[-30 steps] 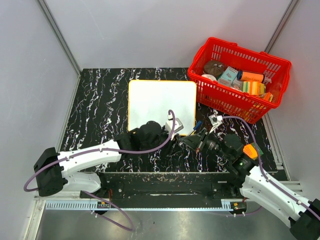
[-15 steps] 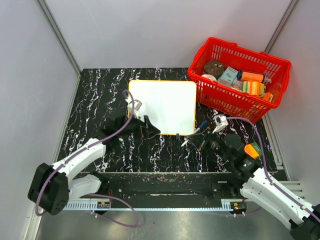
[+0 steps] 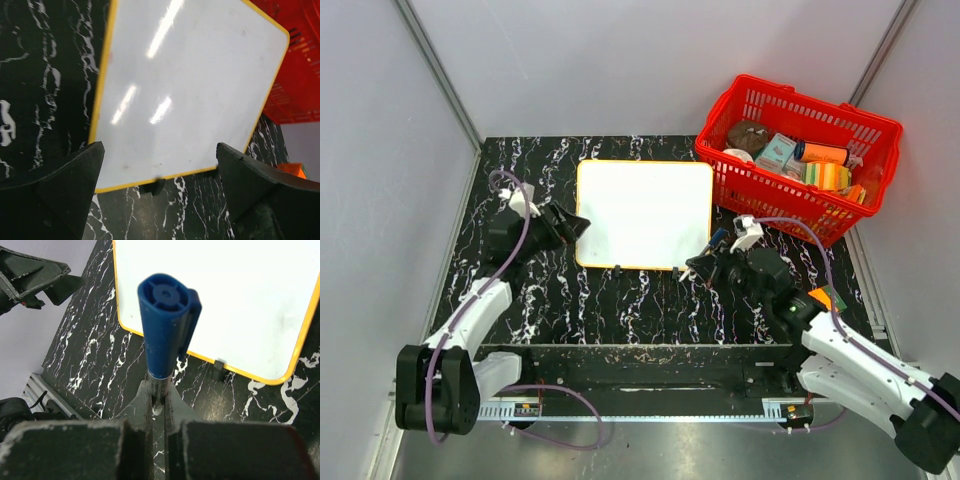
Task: Write a sentence on the whiteboard
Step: Adjust the whiteboard on the whiteboard stand.
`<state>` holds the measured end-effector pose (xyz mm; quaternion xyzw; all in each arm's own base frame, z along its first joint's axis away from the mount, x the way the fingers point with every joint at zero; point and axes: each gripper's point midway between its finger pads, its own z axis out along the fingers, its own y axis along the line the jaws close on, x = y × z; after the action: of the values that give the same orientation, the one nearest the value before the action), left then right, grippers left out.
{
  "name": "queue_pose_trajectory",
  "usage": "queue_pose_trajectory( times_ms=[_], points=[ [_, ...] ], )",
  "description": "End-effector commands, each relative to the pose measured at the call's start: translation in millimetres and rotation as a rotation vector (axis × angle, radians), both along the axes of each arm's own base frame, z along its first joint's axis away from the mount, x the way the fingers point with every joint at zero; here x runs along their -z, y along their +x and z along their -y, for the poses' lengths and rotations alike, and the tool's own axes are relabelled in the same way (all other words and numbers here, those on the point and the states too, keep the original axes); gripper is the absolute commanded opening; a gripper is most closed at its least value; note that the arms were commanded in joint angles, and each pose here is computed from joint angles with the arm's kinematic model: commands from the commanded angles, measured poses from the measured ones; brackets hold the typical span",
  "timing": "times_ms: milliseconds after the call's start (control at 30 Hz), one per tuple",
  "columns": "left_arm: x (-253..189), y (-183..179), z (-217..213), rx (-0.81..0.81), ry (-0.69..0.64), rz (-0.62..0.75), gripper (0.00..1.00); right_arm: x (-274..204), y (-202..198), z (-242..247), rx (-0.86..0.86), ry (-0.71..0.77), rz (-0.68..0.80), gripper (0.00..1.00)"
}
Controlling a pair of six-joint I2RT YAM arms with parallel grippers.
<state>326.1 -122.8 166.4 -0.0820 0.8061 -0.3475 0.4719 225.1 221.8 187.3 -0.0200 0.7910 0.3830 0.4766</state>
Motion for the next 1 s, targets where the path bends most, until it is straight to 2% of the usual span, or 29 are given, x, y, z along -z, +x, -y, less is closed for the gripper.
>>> queue_pose_trajectory(
  times_ms=[0,167,233,333,467,533,600,733,833,967],
  points=[
    [-22.1,29.8,-31.7,-0.14,0.027,0.117,0.99,-52.0,20.2,-10.2,0.012,0.053,0.144,0.0],
    [-19.9,47.1,-21.6,-0.017,0.012,0.169,0.99,-63.1,30.8,-21.0,-0.005,0.039,0.164,0.0],
    [-21.3,58.1,-27.0,-0.006,-0.004,0.229,0.99,-63.8,34.8,-24.3,-0.008,0.033,0.169,0.0],
    [-11.5,64.4,-15.0,0.123,-0.012,0.264,0.99,-70.3,34.0,-32.6,-0.049,0.044,0.174,0.0],
    [-19.8,74.5,4.4,0.296,-0.106,0.327,0.96,-75.3,35.4,-37.0,-0.067,0.048,0.182,0.0],
    [-4.3,85.2,5.4,0.33,-0.144,0.28,0.95,-77.8,36.0,-38.4,-0.075,0.052,0.183,0.0],
    [-10.0,87.3,8.0,0.409,-0.176,0.315,0.9,-81.0,35.9,-39.3,-0.081,0.055,0.189,0.0],
    [-18.4,82.3,3.1,0.46,-0.309,0.385,0.9,-85.8,35.7,-39.3,-0.088,0.061,0.194,0.0],
    [-13.9,83.7,4.0,0.488,-0.365,0.354,0.87,-88.4,36.1,-38.9,-0.09,0.058,0.199,0.0],
    [-12.9,82.6,6.4,0.501,-0.376,0.352,0.86,-88.4,36.5,-39.7,-0.092,0.058,0.196,0.0]
  ],
)
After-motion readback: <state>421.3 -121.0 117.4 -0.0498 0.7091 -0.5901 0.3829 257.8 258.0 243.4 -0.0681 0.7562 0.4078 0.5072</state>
